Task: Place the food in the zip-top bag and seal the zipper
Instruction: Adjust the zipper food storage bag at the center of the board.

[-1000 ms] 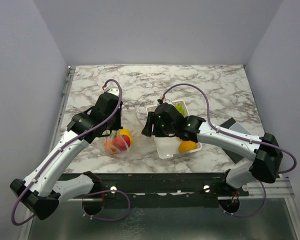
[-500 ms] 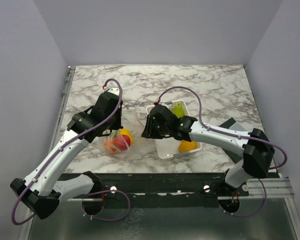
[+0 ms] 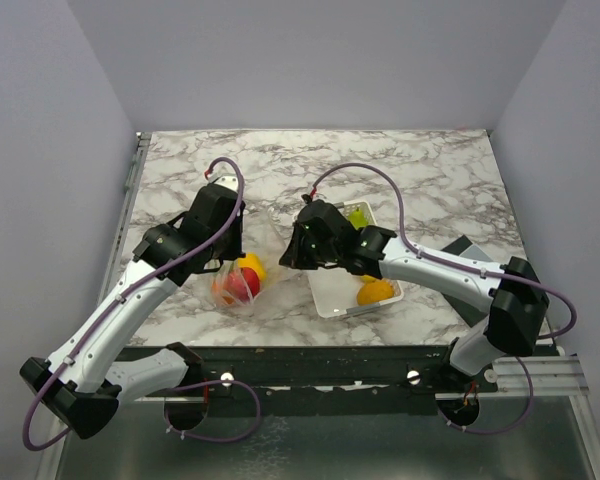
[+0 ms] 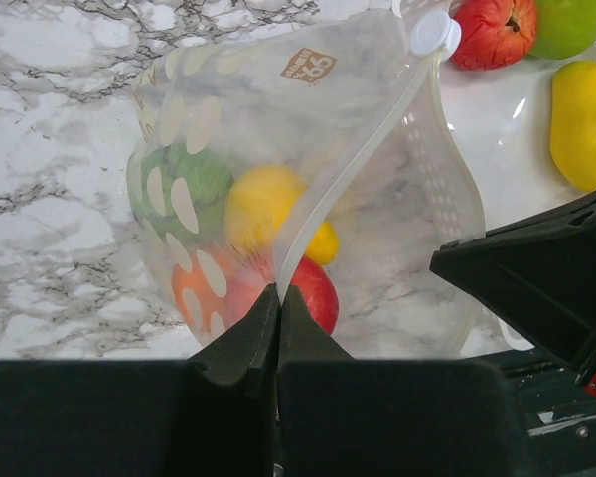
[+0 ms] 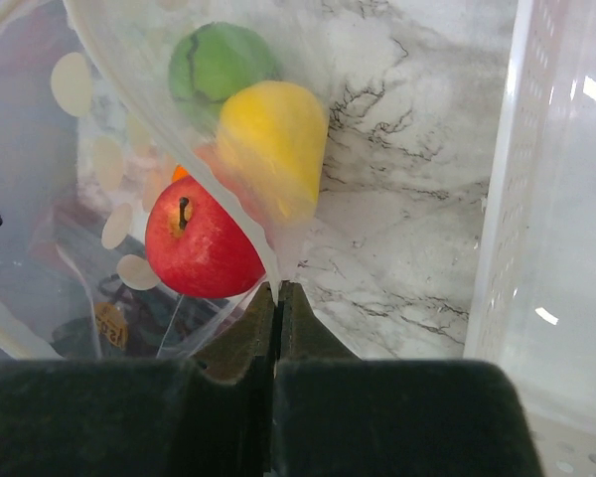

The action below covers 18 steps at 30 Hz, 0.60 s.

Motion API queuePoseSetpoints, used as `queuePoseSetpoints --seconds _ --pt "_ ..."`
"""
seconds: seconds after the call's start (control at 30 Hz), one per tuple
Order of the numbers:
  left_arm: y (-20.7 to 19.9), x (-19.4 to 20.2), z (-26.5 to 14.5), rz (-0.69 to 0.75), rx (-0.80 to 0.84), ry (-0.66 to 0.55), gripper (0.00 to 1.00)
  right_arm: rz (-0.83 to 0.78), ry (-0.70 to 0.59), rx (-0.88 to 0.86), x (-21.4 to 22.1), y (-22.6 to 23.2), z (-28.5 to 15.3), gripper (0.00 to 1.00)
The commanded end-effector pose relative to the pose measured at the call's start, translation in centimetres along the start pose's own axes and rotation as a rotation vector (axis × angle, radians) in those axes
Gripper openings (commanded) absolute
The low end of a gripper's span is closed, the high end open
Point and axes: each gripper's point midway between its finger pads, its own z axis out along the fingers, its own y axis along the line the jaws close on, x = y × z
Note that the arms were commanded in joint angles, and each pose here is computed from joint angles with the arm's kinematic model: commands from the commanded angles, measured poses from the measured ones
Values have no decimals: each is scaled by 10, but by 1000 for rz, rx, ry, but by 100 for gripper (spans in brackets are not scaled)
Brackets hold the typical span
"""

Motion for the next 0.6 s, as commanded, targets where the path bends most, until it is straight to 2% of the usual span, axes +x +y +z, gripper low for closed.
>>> queuePoseSetpoints --seconds 0.0,0.33,0.57 --pt "4 -16 -18 -14 -7 -64 0 -56 -57 -78 -20 26 -25 1" --pt "9 -25 -34 -10 -27 -91 0 -209 -101 -105 -48 46 -65 1" --pt "13 -11 -27 -12 -40 -59 0 -297 -48 -118 -49 55 -80 1"
